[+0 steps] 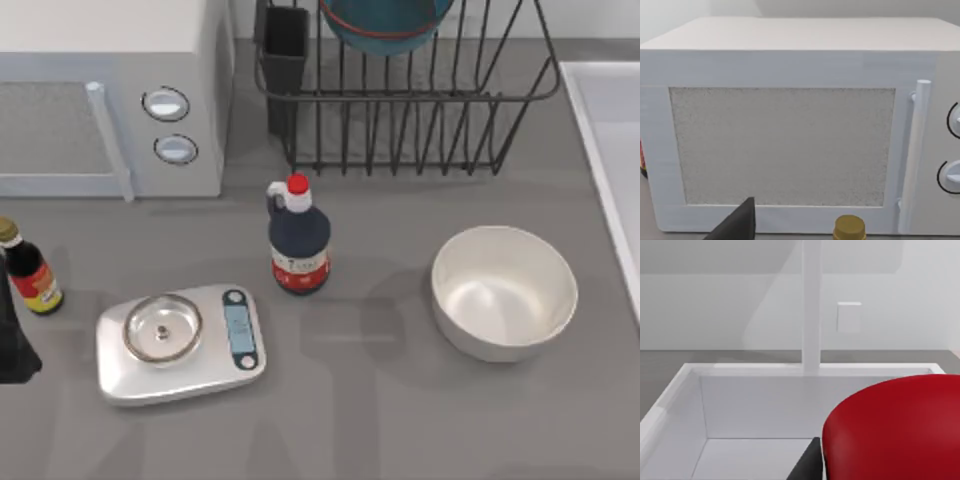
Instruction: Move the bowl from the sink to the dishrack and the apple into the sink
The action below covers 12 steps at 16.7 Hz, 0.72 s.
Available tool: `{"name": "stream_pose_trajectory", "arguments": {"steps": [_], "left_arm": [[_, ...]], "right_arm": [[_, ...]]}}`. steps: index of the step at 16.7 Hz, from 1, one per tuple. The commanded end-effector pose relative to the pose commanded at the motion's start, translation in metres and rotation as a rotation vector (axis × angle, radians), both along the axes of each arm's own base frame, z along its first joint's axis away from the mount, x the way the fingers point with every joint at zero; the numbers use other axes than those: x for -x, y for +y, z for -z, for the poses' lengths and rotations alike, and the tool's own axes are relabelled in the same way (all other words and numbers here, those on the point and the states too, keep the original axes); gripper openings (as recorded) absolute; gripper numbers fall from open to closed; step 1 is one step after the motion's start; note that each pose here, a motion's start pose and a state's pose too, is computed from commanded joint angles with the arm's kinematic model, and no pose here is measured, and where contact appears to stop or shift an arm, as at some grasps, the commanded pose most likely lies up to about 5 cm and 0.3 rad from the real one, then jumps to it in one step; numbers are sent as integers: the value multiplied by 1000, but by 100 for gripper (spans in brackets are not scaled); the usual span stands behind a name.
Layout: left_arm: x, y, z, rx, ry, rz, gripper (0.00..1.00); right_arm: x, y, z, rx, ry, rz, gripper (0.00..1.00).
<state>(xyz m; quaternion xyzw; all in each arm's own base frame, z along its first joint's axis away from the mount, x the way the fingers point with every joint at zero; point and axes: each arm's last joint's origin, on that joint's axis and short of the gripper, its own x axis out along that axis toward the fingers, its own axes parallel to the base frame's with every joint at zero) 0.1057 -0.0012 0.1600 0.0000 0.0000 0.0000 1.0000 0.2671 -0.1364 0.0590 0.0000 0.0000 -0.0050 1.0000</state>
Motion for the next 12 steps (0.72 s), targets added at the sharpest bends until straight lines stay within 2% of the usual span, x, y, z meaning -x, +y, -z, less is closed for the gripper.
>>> {"name": "stream_pose_trajectory", "arguments": {"steps": [2, 12], "left_arm": [[0, 0, 0, 0, 0, 0, 100], [0, 0, 0, 0, 0, 0, 100]], "right_arm": [[0, 0, 0, 0, 0, 0, 0], [0, 0, 0, 0, 0, 0, 75]]}}
